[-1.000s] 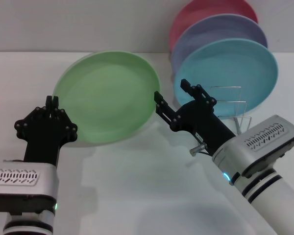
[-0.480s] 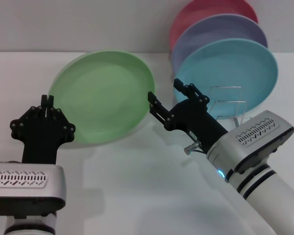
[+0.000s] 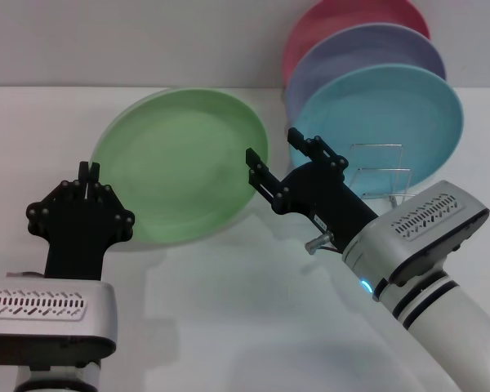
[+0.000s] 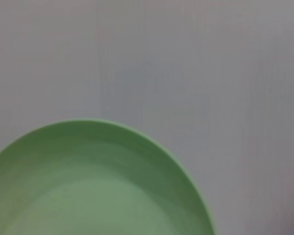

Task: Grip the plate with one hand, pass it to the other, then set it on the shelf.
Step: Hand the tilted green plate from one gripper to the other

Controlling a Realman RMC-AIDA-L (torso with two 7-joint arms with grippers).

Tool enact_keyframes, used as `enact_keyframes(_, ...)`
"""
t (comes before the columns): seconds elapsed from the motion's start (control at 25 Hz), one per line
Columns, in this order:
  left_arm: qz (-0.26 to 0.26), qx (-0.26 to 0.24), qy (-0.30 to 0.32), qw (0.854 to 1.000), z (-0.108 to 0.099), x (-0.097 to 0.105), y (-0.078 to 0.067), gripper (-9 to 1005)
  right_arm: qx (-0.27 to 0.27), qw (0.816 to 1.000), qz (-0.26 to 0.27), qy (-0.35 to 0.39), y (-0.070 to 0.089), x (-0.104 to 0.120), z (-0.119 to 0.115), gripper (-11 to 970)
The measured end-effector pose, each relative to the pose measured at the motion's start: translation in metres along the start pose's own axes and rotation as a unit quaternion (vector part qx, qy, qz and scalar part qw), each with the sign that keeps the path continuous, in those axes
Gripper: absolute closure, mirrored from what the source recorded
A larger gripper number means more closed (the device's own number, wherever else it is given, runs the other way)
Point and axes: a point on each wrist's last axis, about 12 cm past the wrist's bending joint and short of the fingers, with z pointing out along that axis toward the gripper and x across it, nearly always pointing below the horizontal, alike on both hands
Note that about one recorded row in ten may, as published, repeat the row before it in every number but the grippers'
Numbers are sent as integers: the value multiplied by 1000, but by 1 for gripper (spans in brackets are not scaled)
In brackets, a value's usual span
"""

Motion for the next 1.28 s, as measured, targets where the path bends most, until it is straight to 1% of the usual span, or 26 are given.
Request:
enact_keyframes(0.28,0,4,-3,1000,0,-1,-1,892,2,1000,-3,0,-2,0,0,345)
enact_keyframes(0.48,1,9,-6,1000,-1,-2,-3,890,5,1000,-8,1,-5,1,0,572)
enact_keyframes(0.56,3,12,-7,1000,-1,-3,-4,889,6,1000,-10,2,-6,1,0,573)
enact_keyframes(1.28,6,17,-9,1000,0,-3,-5,883,5,1000,-11,1,-6,1,1,718)
